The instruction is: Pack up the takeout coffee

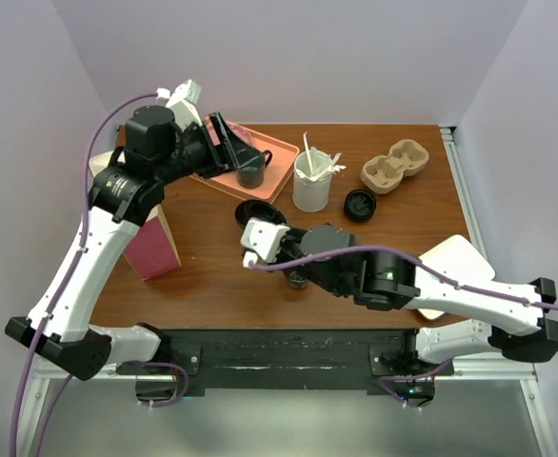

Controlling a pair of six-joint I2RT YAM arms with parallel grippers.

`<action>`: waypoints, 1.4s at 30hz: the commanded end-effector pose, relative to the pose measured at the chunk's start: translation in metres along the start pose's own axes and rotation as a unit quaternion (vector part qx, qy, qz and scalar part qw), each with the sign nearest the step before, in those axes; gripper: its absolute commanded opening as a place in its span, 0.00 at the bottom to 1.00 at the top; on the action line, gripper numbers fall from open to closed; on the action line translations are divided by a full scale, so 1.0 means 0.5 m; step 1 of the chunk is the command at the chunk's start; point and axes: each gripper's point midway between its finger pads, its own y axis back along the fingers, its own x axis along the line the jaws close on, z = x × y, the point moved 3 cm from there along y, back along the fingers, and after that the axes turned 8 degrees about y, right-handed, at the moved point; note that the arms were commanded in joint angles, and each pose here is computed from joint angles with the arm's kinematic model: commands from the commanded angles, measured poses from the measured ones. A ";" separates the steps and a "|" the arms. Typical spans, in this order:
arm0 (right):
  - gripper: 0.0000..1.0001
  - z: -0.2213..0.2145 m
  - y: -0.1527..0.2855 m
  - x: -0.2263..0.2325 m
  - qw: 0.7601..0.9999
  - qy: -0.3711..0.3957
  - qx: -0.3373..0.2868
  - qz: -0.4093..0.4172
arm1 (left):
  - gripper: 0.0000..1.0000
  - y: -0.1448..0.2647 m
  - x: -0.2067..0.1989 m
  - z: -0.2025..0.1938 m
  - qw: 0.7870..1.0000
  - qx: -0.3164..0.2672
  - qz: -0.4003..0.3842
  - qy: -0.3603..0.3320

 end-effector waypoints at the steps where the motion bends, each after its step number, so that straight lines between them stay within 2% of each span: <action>1: 0.10 0.058 0.053 0.003 0.970 -0.216 -0.081 0.075 | 0.69 0.010 0.006 0.043 0.986 -0.075 -0.024 -0.144; 2: 0.10 0.054 0.053 -0.011 0.961 -0.254 -0.080 0.072 | 0.72 0.011 0.006 0.033 0.983 -0.072 -0.043 -0.161; 3: 0.10 0.059 0.057 -0.009 0.953 -0.271 -0.092 0.094 | 0.72 0.034 -0.022 0.038 0.970 -0.098 -0.089 -0.203; 4: 0.10 0.055 0.062 -0.021 0.947 -0.290 -0.098 0.099 | 0.72 0.014 0.017 -0.002 0.971 -0.070 -0.093 -0.210; 5: 0.10 0.030 0.054 -0.047 0.935 -0.331 -0.087 0.088 | 0.72 0.016 0.026 -0.013 0.967 -0.074 -0.103 -0.223; 6: 0.10 0.019 0.052 -0.053 0.930 -0.345 -0.084 0.098 | 0.73 0.046 0.005 -0.009 0.950 -0.109 -0.137 -0.258; 7: 0.10 0.014 0.054 -0.057 0.923 -0.357 -0.087 0.116 | 0.74 0.034 0.038 -0.049 0.947 -0.085 -0.151 -0.270; 8: 0.10 -0.006 0.050 -0.085 0.917 -0.376 -0.079 0.104 | 0.75 0.042 0.037 -0.060 0.939 -0.088 -0.170 -0.287; 9: 0.10 -0.013 0.051 -0.093 0.915 -0.382 -0.078 0.106 | 0.77 0.064 0.023 -0.061 0.921 -0.108 -0.196 -0.319; 11: 0.10 -0.024 0.053 -0.105 0.910 -0.388 -0.077 0.126 | 0.80 0.064 0.042 -0.095 0.910 -0.087 -0.216 -0.344; 12: 0.10 -0.031 0.054 -0.101 0.906 -0.393 -0.069 0.140 | 0.82 0.076 0.031 -0.096 0.892 -0.100 -0.235 -0.374; 15: 0.09 -0.030 0.060 -0.099 0.889 -0.410 -0.080 0.188 | 0.85 0.077 0.046 -0.142 0.860 -0.061 -0.277 -0.425; 22: 0.07 -0.030 0.085 -0.055 0.841 -0.426 -0.110 0.315 | 0.87 0.079 0.072 -0.174 0.809 -0.009 -0.288 -0.512; 27: 0.07 -0.027 0.086 -0.027 0.818 -0.427 -0.118 0.367 | 0.86 0.072 0.071 -0.190 0.792 0.019 -0.320 -0.520; 30: 0.07 -0.023 0.084 -0.019 0.806 -0.428 -0.124 0.389 | 0.82 0.070 0.062 -0.198 0.787 0.024 -0.345 -0.510; 35: 0.10 -0.026 0.083 -0.018 0.806 -0.426 -0.126 0.391 | 0.70 0.080 0.052 -0.222 0.778 0.049 -0.392 -0.488; 39: 0.13 -0.031 0.075 -0.009 0.800 -0.429 -0.121 0.403 | 0.58 0.087 0.048 -0.233 0.780 0.059 -0.410 -0.469; 40: 0.13 -0.033 0.073 -0.009 0.800 -0.430 -0.120 0.402 | 0.52 0.087 0.049 -0.236 0.782 0.062 -0.412 -0.464; 42: 0.14 -0.037 0.069 -0.012 0.803 -0.431 -0.117 0.394 | 0.47 0.088 0.050 -0.238 0.788 0.069 -0.412 -0.452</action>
